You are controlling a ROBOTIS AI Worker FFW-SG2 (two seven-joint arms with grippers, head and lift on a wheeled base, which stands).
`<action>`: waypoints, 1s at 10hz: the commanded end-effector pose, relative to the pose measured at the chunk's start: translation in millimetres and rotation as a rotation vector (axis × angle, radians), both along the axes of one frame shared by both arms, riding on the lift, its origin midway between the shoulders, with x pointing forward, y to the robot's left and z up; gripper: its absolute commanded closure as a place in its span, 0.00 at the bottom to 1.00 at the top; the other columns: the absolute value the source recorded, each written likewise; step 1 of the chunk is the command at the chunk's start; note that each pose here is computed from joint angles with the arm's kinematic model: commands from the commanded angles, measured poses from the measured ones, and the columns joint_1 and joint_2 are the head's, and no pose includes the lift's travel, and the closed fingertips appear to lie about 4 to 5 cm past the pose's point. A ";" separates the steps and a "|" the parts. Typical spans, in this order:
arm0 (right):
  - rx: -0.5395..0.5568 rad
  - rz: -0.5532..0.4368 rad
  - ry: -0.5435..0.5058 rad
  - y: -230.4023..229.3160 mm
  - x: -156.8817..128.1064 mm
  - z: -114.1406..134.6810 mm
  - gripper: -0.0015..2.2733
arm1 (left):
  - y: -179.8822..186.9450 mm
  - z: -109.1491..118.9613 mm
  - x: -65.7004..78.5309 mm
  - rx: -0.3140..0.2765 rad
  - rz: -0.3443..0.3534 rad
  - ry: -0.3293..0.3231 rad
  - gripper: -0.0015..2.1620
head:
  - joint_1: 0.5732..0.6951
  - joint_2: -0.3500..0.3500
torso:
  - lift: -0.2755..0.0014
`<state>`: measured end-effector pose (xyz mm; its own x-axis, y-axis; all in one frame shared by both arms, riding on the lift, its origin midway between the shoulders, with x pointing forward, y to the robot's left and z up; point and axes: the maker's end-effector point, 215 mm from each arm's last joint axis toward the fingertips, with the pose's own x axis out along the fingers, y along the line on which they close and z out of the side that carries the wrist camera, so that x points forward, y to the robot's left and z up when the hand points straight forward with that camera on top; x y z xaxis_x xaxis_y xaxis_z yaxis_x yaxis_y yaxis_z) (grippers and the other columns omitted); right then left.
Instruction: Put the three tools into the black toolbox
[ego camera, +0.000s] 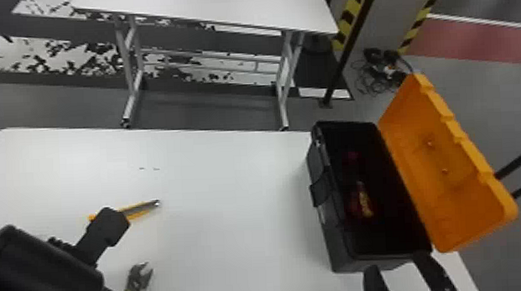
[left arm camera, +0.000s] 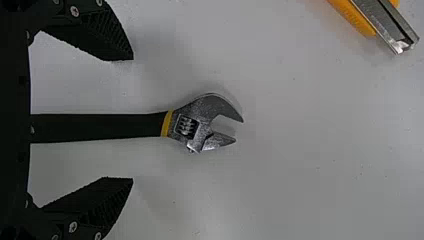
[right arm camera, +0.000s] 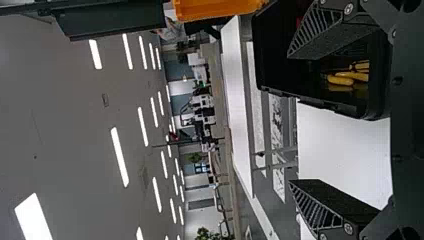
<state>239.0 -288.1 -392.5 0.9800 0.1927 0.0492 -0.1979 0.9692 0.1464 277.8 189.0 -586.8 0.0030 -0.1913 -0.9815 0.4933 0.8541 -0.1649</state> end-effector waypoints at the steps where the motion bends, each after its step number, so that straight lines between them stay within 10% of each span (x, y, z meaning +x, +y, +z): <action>1: 0.004 -0.006 -0.002 -2.7 1.0 -0.8 0.05 | -7.6 -1.7 -1.7 0.003 -0.016 0.003 0.06 | 1.00 0.17 | 0.81; 10: 0.027 -0.018 -0.018 -15.1 0.7 -1.0 0.05 | -18.9 -12.5 -11.8 -0.001 -0.047 0.062 0.23 | 1.00 0.05 | 0.81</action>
<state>239.4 -303.0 -393.4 0.9821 0.1743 0.0710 -0.1841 0.9683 0.1690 266.6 169.1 -598.6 -0.0656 -0.1954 -0.9785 0.5216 0.8292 -0.2006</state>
